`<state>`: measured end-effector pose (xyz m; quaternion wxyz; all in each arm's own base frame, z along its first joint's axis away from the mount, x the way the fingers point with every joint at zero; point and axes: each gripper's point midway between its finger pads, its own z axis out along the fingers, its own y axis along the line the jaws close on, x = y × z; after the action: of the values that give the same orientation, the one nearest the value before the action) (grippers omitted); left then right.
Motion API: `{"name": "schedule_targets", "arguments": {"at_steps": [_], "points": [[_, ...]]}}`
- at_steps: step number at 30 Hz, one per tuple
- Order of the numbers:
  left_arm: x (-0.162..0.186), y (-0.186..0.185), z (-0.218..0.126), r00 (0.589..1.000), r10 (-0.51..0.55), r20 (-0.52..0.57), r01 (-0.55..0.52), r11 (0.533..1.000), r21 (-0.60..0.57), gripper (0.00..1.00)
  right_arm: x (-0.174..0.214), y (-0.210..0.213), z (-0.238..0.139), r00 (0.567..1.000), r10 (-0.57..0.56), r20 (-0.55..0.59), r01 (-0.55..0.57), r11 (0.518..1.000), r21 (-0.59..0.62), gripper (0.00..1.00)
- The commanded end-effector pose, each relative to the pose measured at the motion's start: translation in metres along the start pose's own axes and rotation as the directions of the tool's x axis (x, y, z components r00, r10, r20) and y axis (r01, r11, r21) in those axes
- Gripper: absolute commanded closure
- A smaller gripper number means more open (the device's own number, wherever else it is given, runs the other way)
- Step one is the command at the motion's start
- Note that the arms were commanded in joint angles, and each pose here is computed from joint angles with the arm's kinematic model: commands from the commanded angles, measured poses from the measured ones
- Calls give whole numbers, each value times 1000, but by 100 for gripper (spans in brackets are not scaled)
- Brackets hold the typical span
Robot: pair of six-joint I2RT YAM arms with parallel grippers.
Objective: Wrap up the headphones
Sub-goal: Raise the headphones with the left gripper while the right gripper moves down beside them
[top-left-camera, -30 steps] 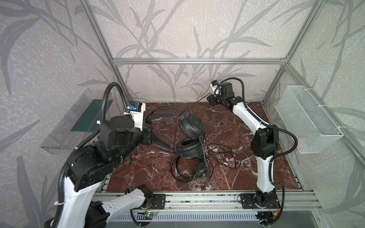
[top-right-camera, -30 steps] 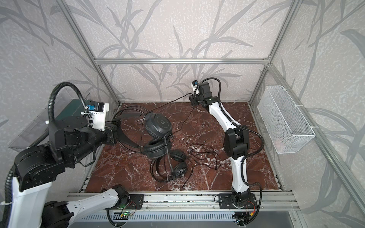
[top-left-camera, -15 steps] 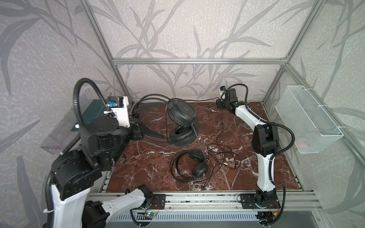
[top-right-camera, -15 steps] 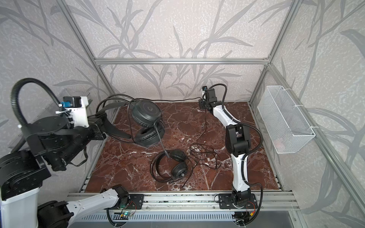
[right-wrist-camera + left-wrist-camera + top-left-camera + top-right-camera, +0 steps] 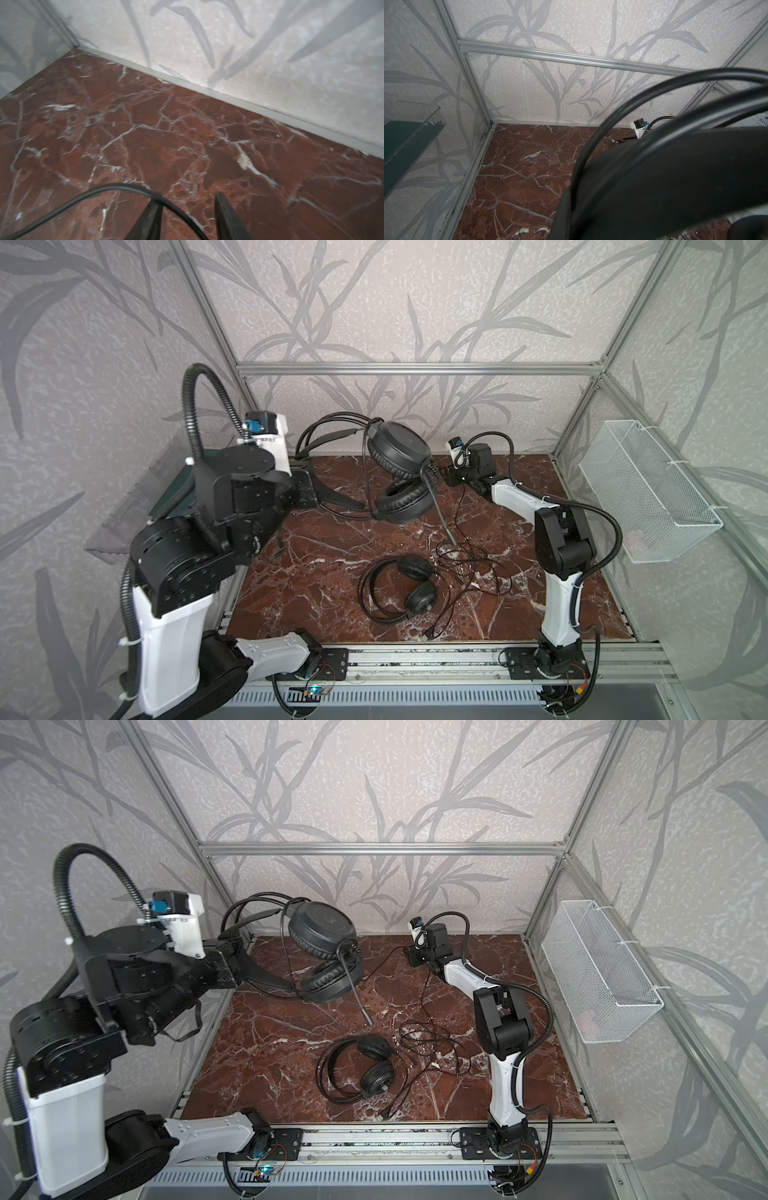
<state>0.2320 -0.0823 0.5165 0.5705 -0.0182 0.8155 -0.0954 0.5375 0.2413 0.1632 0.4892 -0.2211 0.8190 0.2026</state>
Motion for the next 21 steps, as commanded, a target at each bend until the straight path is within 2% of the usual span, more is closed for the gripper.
{"name": "schedule_targets", "arguments": {"at_steps": [1,4,7,10,14,19,21], "points": [[4,-7,5,997,-60,-46,61,998,11,100,-75,56,-43,946,-112,305,158,979,-130,48],[8,-10,14,996,-48,-71,48,999,-2,100,-84,85,-65,922,-106,372,191,961,-200,45],[7,-14,19,996,-43,-76,43,999,-7,100,-83,98,-84,902,-87,423,189,960,-206,37],[4,-22,26,996,-46,-80,47,999,10,100,-74,117,-97,901,-69,429,195,947,-256,36],[-3,-27,29,996,-56,-66,58,998,21,100,-72,157,-117,871,-51,488,229,922,-313,36],[-10,-27,32,997,-63,-44,63,998,7,100,-69,177,-139,846,79,527,178,890,-420,35],[-11,-28,34,997,-69,-43,69,998,9,100,-65,186,-144,842,87,532,183,882,-433,35]]}}
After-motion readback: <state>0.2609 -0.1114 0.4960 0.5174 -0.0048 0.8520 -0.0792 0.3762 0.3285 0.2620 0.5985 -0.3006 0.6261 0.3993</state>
